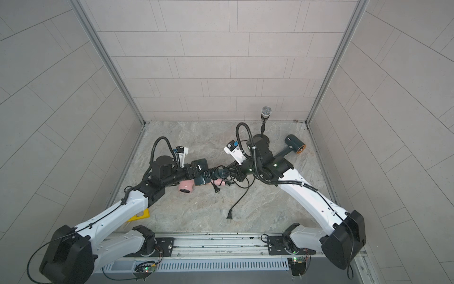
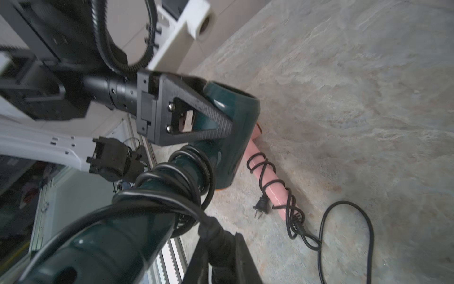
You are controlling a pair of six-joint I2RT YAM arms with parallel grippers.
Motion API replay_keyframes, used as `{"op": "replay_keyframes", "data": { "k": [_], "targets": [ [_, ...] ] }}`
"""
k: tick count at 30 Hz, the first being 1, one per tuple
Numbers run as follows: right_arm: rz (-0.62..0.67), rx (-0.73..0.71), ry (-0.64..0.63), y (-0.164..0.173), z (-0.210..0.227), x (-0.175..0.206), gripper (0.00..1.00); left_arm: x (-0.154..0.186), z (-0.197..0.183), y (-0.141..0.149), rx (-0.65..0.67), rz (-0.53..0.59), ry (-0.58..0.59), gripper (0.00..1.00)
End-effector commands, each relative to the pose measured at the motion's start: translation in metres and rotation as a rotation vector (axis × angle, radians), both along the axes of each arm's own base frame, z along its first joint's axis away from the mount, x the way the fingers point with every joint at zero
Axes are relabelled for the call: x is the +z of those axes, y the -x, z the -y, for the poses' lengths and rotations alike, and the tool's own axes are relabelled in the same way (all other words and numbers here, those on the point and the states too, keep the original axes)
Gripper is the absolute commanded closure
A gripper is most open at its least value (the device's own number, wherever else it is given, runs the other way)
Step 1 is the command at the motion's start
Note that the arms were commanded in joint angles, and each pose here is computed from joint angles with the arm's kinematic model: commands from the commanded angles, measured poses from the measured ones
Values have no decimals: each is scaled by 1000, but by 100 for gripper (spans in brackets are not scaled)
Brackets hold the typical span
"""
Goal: Wrap the cord around the hair dryer
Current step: Wrap the power cord around the hair dryer.
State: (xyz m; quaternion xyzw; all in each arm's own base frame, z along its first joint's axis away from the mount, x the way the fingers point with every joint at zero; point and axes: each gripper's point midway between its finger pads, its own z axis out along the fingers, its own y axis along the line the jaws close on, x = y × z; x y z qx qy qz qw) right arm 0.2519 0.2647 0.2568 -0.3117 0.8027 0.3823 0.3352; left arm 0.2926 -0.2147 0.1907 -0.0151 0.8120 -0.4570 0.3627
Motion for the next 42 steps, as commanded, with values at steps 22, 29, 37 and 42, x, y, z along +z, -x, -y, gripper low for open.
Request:
{"op": "replay_keyframes", "data": {
  "k": [22, 29, 37, 42],
  "targets": [
    [629, -348, 45, -11, -7, 50, 100, 72, -40, -6, 364, -203, 511, 100],
    [813, -312, 247, -2, -24, 44, 100, 56, -41, 4, 384, -319, 429, 100],
    [793, -196, 525, 4, -35, 11, 100, 45, -70, 16, 466, -314, 87, 100],
    [592, -135, 575, 7, -45, -16, 100, 49, -81, 7, 459, -269, -158, 100]
  ]
}}
